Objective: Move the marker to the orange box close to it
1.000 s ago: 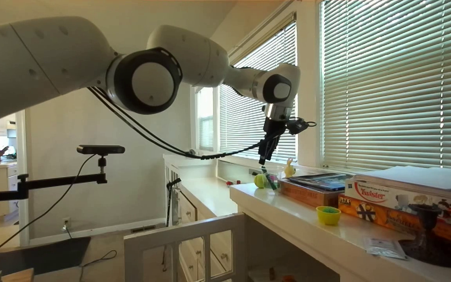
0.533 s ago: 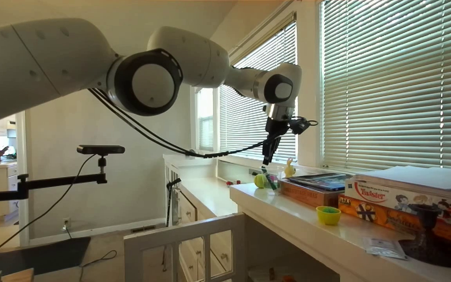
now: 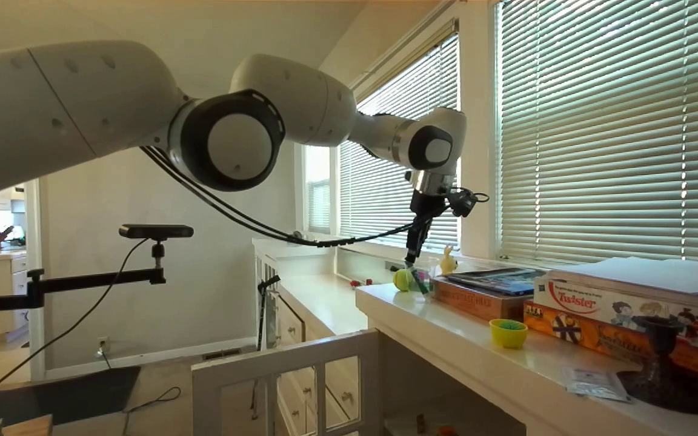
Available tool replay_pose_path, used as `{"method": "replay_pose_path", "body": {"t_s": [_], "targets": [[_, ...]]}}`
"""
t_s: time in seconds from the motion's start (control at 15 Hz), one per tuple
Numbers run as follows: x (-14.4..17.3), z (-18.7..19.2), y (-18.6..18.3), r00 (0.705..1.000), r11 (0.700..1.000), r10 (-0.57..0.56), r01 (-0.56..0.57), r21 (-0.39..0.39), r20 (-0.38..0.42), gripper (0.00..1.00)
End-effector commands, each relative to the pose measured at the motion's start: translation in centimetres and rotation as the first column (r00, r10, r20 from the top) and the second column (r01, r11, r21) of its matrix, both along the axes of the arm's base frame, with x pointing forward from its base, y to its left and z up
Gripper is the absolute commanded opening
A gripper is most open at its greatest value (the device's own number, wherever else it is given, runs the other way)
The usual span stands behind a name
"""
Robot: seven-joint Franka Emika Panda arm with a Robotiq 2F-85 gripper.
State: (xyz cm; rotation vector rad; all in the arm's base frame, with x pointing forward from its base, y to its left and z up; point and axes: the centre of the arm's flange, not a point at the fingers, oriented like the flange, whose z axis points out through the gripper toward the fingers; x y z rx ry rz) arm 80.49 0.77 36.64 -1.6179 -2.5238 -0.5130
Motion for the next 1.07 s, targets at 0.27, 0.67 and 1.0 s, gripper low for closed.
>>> {"method": "replay_pose_path", "body": {"t_s": [0.27,0.67,1.0], "targets": [[6.9,1.5,1.2,0.994,0.997,0.079,-0.077,-0.028,0.071,0.37],[6.8,2.4,1.7,0.991,0.996,0.088,-0.085,-0.031,0.097,0.39],[6.3,3.1,2.4,0.991,0.997,0.08,-0.079,-0.017,0.106,0.38]]}}
